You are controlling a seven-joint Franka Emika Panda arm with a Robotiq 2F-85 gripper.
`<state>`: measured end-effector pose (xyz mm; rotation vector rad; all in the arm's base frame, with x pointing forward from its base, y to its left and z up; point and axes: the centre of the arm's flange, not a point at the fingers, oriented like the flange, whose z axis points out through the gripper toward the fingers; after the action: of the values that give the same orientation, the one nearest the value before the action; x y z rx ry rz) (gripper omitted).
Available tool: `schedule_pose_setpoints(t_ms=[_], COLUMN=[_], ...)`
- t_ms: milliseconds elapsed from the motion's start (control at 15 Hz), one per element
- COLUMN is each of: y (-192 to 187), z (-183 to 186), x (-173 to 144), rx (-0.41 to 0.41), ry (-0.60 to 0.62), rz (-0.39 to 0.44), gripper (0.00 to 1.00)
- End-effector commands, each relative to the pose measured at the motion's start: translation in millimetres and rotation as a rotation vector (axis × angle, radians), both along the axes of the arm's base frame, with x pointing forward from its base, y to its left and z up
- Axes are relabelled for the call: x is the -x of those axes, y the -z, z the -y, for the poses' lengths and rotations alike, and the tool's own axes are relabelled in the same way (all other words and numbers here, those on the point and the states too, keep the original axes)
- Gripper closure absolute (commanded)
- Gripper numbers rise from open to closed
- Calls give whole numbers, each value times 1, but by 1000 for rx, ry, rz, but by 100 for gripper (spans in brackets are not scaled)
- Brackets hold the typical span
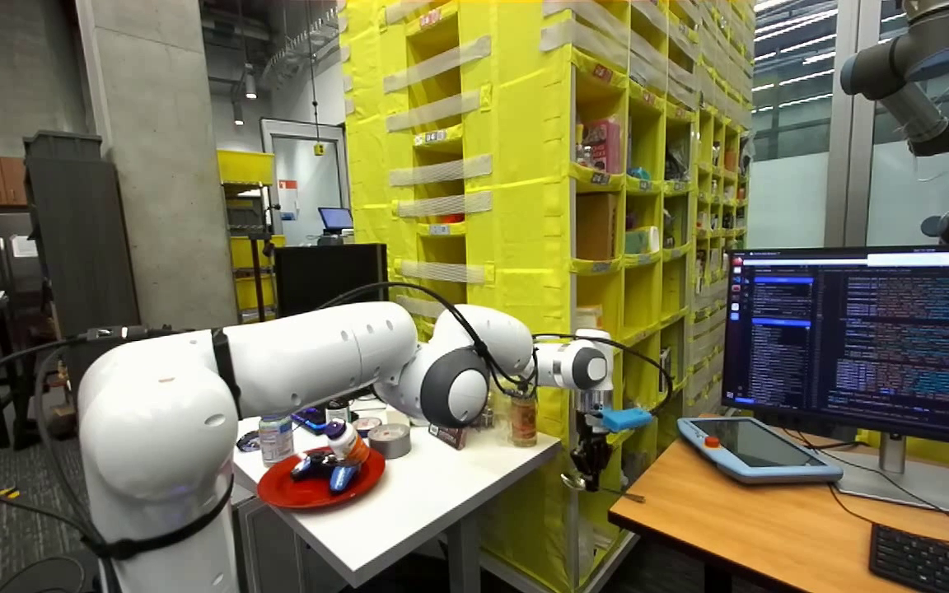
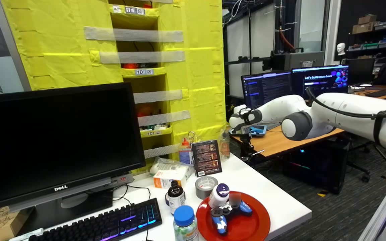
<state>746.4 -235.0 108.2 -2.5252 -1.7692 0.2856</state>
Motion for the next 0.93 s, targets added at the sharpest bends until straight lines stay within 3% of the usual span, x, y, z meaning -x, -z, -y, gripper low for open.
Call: schedule_pose_setpoints(t_ms=[0,467,867], y=[19,71,72], z=[-65,-141,-141], x=[51,60,61], rx=[-41,-88,-86], ry=[-19,13,25], rz=[-27,-66,-39], gripper=[98,98,98])
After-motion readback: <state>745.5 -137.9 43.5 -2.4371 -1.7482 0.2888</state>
